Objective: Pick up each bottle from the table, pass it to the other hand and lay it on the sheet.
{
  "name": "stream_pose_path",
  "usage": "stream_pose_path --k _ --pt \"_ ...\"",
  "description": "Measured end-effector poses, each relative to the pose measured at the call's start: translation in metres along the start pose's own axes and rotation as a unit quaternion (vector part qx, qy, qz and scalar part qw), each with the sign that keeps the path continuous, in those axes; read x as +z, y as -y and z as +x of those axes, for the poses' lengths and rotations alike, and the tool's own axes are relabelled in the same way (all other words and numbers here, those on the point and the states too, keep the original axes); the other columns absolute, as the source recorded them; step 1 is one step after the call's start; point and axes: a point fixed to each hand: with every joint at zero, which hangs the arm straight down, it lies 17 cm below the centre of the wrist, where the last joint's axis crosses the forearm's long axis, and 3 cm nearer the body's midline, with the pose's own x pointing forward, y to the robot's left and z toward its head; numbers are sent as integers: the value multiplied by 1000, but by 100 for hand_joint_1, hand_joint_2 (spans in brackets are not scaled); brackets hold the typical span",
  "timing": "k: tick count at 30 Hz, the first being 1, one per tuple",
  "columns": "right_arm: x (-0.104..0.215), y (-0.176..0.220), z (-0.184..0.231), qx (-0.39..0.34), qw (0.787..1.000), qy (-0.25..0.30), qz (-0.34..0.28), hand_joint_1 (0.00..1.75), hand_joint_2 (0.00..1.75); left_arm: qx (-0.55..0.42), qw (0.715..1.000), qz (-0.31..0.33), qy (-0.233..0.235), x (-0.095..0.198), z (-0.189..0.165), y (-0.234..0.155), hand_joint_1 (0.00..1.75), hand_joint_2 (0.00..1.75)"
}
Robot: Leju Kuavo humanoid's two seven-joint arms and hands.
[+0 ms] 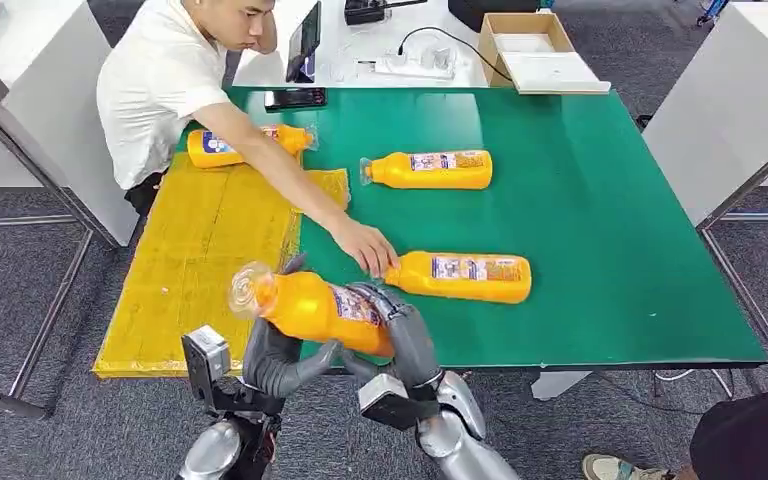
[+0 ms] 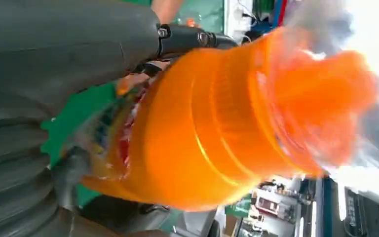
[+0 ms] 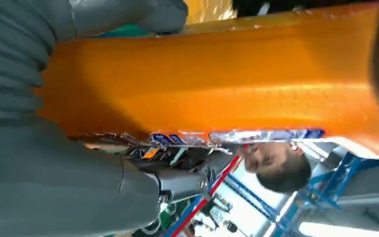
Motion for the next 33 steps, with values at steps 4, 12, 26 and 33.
stream_pose_path --k 4,12,26,33 --pt "-1 -9 0 -6 1000 0 10 175 175 1 1000 -3 0 0 0 1 0 175" --pt "-8 -31 1 -14 999 -3 35 169 175 53 998 -8 -26 -6 -8 3 175 175" --pt "-11 -47 -1 -1 999 -4 49 124 175 76 996 29 -48 -7 -16 -18 175 175" --pt "-3 -57 -1 20 999 -6 49 0 175 63 994 48 -72 -11 -28 -24 175 175"
